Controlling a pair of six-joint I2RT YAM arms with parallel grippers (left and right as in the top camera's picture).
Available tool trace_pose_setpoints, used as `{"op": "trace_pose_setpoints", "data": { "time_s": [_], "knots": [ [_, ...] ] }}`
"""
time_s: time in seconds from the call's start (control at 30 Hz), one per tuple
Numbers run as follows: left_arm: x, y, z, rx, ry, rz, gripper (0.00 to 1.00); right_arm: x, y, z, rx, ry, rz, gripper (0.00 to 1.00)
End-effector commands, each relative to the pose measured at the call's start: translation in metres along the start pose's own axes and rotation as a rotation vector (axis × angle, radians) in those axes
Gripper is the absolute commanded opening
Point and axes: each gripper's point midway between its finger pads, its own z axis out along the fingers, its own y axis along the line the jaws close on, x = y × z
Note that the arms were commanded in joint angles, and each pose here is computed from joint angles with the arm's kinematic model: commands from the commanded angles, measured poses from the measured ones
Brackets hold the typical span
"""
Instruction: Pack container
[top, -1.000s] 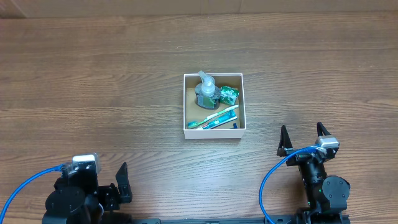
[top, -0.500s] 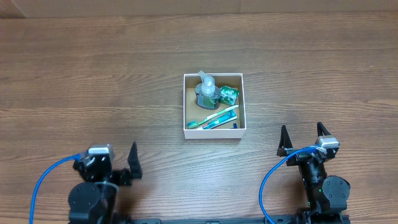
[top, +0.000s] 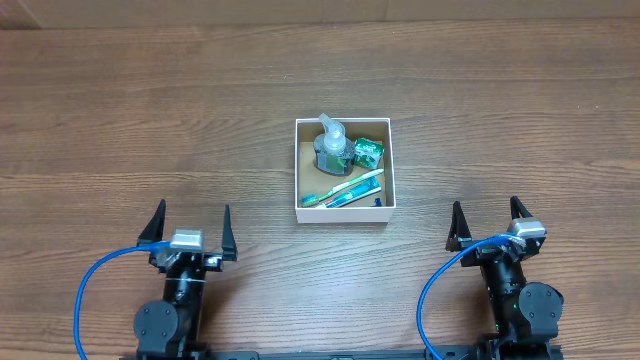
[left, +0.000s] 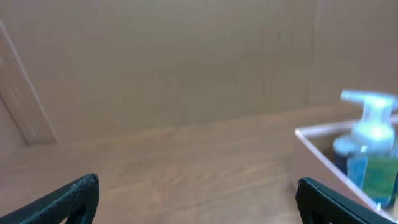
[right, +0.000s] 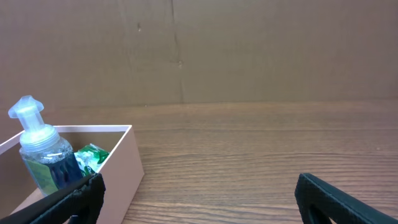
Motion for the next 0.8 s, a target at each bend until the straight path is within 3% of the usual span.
{"op": "trace_pose_setpoints", "data": {
  "time_s": [0.0,0.77],
  "knots": [
    [0.0221,-0.0038,-0.0009,0.020,0.075,0.032,1.00,0.0005,-0.0023,0.0001,0.011,-0.008,-0.005,1.00],
    [0.0315,-0.0070,-0.0019,0.036,0.114,0.002,1.00,0.0005,-0.0023,0.0001,0.011,-0.008,-0.005,1.00]
  ]
}}
